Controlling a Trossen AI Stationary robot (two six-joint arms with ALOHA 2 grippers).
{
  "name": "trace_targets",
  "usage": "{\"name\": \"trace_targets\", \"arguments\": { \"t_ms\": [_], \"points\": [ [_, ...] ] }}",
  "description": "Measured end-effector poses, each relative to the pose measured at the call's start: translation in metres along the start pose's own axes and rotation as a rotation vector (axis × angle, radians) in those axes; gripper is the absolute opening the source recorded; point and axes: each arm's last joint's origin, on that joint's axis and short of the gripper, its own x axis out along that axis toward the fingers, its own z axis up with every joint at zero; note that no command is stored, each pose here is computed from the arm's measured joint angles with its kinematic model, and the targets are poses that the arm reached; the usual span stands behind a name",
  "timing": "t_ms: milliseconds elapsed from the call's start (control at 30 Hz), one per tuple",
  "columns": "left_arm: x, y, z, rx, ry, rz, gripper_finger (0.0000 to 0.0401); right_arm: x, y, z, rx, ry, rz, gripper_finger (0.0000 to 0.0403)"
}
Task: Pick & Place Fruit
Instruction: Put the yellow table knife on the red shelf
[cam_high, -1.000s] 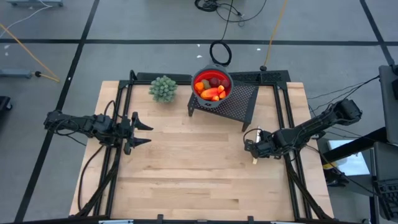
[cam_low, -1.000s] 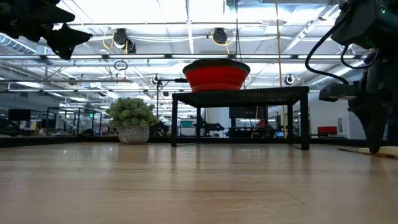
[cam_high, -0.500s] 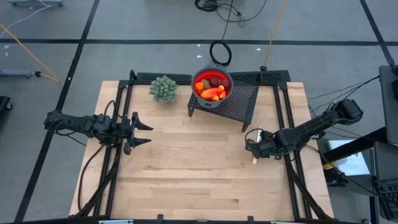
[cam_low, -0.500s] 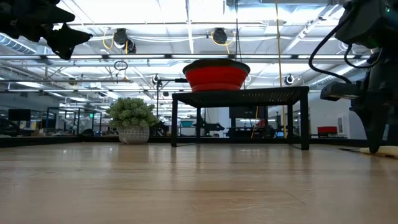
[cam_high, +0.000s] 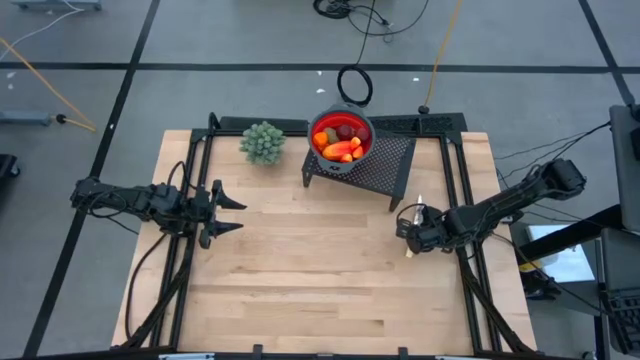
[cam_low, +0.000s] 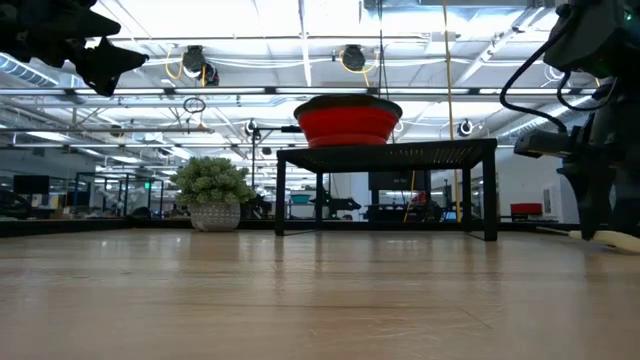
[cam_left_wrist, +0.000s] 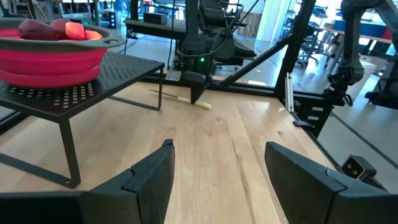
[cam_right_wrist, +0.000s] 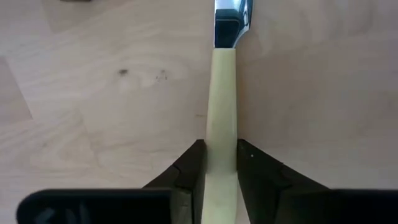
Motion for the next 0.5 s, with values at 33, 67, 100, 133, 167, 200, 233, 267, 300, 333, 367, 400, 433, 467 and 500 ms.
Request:
{"name": "trace_targets", "arguments": {
  "t_ms": [33,67,100,133,167,200,233,267,300,333,367,400,433,467,500],
  "points": [
    [0.000,0.000,0.000,0.000,0.000,0.000,0.0250,0.000,0.000,0.001,0.000,-0.009,0.002,0.0073],
    [0.000,0.000,0.000,-0.001,0.000,0.000,0.0250,-0.001,-0.001,0.001,0.002,-0.013,0.003,0.0074],
    [0.000,0.000,0.000,-0.002,0.000,0.000,0.0250,-0.002,-0.001,0.002,0.004,-0.016,0.001,0.0074],
    [0.000,0.000,0.000,-0.002,0.000,0.000,0.0250,-0.002,-0.002,0.002,0.003,-0.020,-0.003,0.0074],
    [0.000,0.000,0.000,-0.002,0.000,0.000,0.0250,-0.002,-0.003,0.003,0.001,-0.025,-0.012,0.0073],
    [0.000,0.000,0.000,-0.002,0.000,0.000,0.0250,-0.003,-0.004,0.004,-0.005,-0.031,-0.018,0.0071],
    [0.000,0.000,0.000,-0.002,0.000,0.000,0.0250,-0.004,-0.005,0.005,-0.009,-0.037,-0.022,0.0070],
    [0.000,0.000,0.000,-0.002,0.000,0.000,0.0250,-0.005,-0.006,0.006,-0.011,-0.044,-0.025,0.0068],
    [0.000,0.000,0.000,-0.002,0.000,0.000,0.0250,-0.006,-0.007,0.007,-0.012,-0.054,-0.028,0.0068],
    [0.000,0.000,0.000,-0.004,0.000,0.000,0.0250,-0.007,-0.008,0.008,-0.013,-0.064,-0.025,0.0067],
    [0.000,0.000,0.000,-0.005,0.000,0.000,0.0250,-0.009,-0.008,0.009,-0.012,-0.064,-0.018,0.0067],
    [0.000,0.000,0.000,-0.005,-0.001,0.000,0.0250,-0.011,-0.009,0.010,-0.011,-0.064,-0.013,0.0068],
    [0.000,0.000,0.000,-0.005,0.000,0.000,0.0250,-0.012,-0.010,0.011,-0.011,-0.065,-0.009,0.0070],
    [0.000,0.000,0.000,-0.005,-0.001,0.000,0.0250,-0.014,-0.010,0.012,-0.010,-0.073,0.000,0.0072],
    [0.000,0.000,0.000,-0.005,-0.001,0.000,0.0250,-0.016,-0.011,0.013,-0.008,-0.076,0.016,0.0073]
  ]
}}
